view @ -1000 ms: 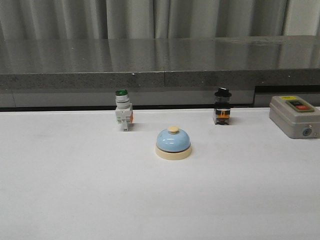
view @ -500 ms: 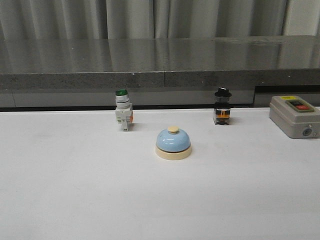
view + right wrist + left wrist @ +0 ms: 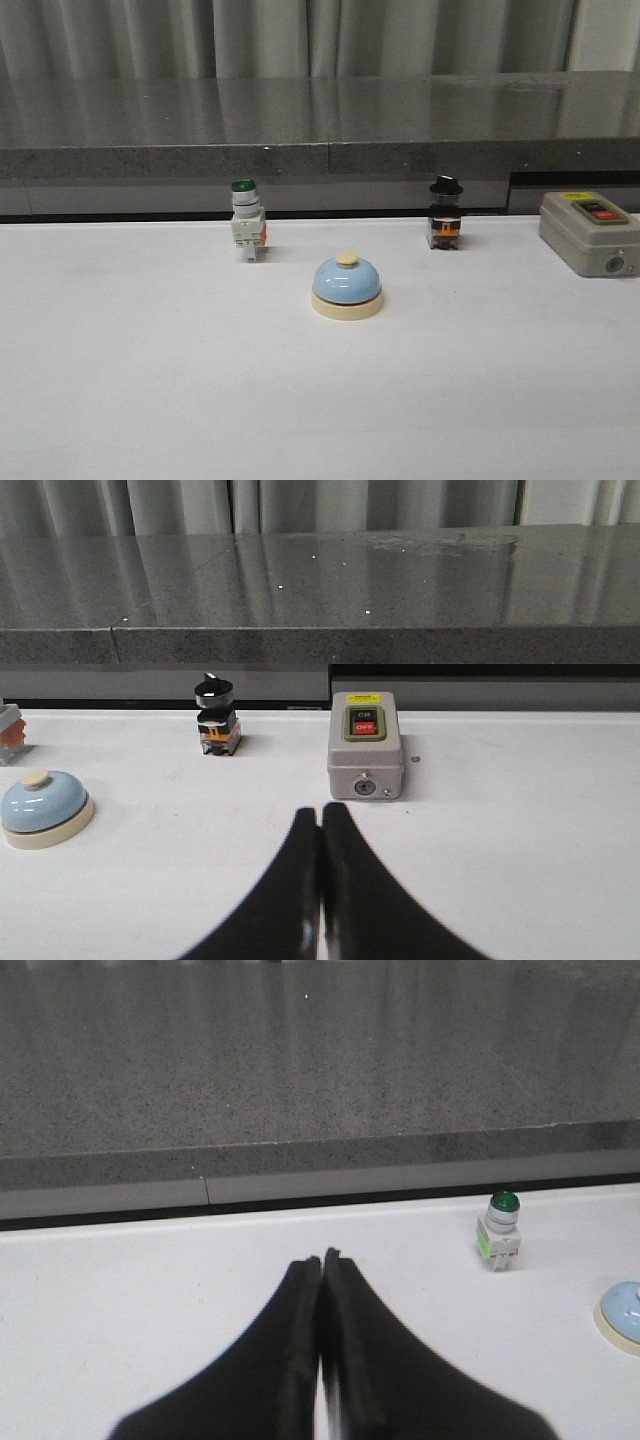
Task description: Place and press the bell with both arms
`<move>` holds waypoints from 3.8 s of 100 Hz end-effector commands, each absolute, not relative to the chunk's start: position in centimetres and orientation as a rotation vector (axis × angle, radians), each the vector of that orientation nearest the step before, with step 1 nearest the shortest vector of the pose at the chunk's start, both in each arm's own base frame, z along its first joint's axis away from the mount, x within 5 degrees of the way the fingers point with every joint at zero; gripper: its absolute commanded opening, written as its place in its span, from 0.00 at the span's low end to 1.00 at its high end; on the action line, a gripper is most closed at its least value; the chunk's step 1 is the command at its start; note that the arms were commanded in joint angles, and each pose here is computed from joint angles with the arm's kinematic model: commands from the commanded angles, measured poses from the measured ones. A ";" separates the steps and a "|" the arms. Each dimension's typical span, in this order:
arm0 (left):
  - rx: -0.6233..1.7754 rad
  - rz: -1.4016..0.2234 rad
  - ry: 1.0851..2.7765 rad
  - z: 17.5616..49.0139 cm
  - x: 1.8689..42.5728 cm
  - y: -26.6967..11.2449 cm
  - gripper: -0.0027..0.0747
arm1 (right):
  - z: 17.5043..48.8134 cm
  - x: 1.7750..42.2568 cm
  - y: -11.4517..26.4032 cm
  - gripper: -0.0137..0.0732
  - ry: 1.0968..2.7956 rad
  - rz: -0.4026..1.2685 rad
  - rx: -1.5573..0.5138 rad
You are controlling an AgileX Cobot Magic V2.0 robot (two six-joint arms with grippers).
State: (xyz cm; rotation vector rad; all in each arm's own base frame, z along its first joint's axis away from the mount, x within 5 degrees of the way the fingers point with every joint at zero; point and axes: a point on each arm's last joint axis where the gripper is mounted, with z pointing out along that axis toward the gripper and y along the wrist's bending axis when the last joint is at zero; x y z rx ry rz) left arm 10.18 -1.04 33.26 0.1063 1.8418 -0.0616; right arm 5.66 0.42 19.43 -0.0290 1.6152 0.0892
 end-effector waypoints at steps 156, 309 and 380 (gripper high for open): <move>0.072 -0.017 1.524 19.8 5.5 -0.3 0.01 | 20.8 5.5 0.4 0.09 1.502 0.082 -0.032; 0.072 -0.017 1.526 19.8 5.5 -0.3 0.01 | 31.9 8.3 0.5 0.09 1.865 0.066 -0.025; 0.072 -0.017 1.526 19.8 5.5 -0.3 0.01 | 31.6 18.9 2.0 0.09 2.186 0.106 -0.041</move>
